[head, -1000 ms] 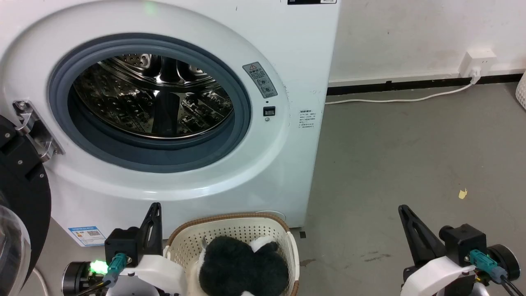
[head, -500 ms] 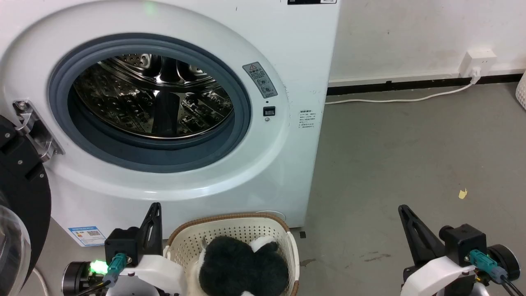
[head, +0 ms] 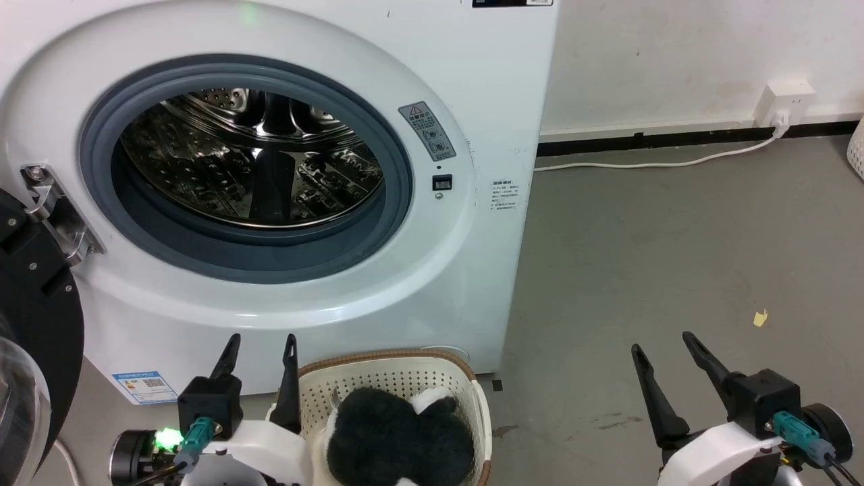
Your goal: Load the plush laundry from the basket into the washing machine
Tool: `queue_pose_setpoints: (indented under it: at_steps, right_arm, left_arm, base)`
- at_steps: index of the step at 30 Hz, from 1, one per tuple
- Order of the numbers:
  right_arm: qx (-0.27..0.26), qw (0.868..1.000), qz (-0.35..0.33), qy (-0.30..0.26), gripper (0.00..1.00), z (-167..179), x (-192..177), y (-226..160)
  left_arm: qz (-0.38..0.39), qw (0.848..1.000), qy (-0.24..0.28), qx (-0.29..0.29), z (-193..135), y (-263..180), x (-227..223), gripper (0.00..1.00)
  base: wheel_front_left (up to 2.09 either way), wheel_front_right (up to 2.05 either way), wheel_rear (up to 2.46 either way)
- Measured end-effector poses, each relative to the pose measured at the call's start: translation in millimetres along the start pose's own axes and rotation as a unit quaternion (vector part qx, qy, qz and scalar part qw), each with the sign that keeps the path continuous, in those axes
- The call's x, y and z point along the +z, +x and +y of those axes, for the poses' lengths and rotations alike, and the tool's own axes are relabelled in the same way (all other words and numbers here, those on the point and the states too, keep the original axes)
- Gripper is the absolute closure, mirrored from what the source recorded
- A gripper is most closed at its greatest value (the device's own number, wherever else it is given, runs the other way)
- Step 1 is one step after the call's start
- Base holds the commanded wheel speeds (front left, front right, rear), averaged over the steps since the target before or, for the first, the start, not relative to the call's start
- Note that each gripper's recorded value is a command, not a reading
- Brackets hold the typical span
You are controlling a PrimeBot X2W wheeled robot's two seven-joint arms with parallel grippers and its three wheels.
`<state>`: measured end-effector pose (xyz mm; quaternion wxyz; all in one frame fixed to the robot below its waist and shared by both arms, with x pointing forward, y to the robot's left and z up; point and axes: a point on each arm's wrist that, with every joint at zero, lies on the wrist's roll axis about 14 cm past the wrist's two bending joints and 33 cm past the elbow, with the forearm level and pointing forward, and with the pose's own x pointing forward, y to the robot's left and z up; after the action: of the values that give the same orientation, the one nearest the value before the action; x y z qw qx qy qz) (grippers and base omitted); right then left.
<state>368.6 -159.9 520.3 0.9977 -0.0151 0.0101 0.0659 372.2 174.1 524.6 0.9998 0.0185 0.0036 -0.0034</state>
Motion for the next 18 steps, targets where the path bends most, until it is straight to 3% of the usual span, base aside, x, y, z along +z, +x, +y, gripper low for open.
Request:
queue_pose_setpoints:
  at_steps: [18]
  right_arm:
    - [-0.007,0.999,0.004,0.037,0.00,-4.6,-11.7,1.8]
  left_arm:
    - [0.028,0.999,-0.035,-0.015,-14.9,8.5,-22.8,0.00]
  base:
    - [0.00,0.00,0.00]
